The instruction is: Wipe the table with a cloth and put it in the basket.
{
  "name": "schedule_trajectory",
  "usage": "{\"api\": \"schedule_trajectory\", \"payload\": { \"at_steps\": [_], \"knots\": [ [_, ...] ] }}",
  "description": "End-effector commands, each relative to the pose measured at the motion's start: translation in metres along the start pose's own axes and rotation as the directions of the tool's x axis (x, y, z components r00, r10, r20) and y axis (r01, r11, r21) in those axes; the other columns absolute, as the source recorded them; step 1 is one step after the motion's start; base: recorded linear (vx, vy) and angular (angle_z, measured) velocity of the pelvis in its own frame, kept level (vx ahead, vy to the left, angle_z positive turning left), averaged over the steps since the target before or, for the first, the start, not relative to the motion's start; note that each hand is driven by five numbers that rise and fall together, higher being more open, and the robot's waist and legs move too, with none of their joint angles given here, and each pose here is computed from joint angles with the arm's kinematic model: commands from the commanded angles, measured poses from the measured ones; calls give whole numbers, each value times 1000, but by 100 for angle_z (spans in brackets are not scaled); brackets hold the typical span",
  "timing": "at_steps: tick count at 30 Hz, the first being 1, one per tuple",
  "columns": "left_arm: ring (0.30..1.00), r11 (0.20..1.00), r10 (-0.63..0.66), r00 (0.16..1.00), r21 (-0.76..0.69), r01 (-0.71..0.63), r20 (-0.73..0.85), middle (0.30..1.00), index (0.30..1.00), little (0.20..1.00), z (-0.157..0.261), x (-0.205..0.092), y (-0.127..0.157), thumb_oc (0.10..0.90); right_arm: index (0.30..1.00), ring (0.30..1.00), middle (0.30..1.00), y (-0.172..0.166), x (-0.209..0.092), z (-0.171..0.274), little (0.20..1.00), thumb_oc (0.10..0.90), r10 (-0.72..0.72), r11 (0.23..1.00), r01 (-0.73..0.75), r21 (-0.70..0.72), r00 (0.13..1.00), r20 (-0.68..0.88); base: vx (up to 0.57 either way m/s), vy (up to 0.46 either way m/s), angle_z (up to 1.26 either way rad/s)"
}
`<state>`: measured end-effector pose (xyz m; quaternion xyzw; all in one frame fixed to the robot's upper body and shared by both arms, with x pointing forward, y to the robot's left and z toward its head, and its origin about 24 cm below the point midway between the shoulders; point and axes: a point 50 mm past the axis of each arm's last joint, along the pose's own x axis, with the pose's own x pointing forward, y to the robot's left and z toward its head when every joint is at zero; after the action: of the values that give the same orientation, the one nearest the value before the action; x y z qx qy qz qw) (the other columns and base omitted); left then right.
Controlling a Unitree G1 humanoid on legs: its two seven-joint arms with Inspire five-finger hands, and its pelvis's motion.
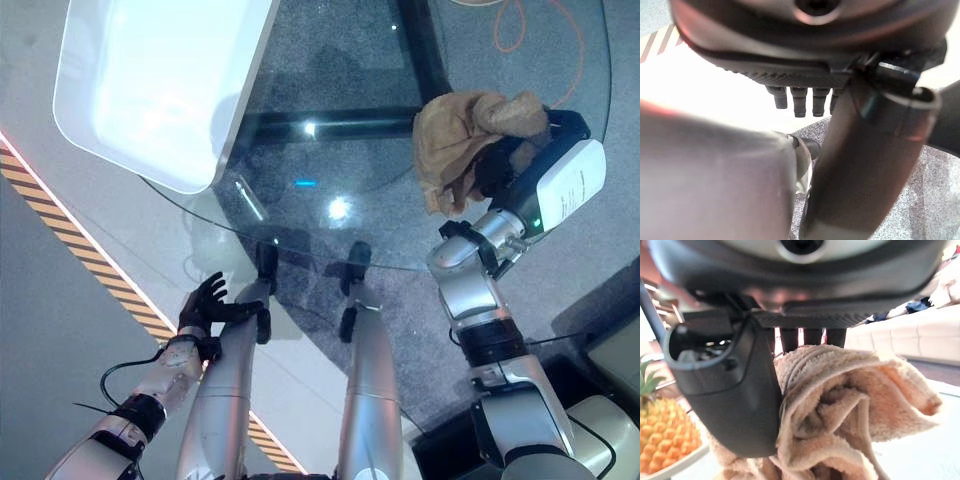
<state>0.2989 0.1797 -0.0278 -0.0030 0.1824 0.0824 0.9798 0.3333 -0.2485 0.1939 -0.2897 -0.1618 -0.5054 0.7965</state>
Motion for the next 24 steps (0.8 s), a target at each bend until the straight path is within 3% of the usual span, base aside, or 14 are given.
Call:
{"api": "schedule_trajectory", "payload": {
  "at_steps": [1, 11, 17, 24],
  "knots": [
    [900, 1000, 16, 980, -22, -21, -196, 900, 900, 900, -67, -33, 0, 800, 300, 300, 300, -23, 23, 11, 200, 100, -123, 990, 132, -43, 978, 167, 0, 0, 0],
    [900, 1000, -5, 981, 0, 5, -193, 900, 900, 900, -65, -30, -4, 800, 300, 300, 300, 20, -5, 56, 200, 100, 227, 974, -217, -67, 912, 341, 0, 0, 0],
    [900, 999, -37, 983, 14, 40, -181, 900, 900, 900, -63, -28, -12, 800, 300, 300, 300, 54, -51, 89, 200, 100, 534, 832, -543, -115, 726, 434, -3, 1, 1],
    [900, 999, -40, 983, 27, 46, -177, 900, 900, 900, -64, -29, -16, 800, 300, 300, 300, 69, -84, 96, 200, 100, 650, 734, -664, -141, 627, 430, 0, 0, 0]
  ]
}}
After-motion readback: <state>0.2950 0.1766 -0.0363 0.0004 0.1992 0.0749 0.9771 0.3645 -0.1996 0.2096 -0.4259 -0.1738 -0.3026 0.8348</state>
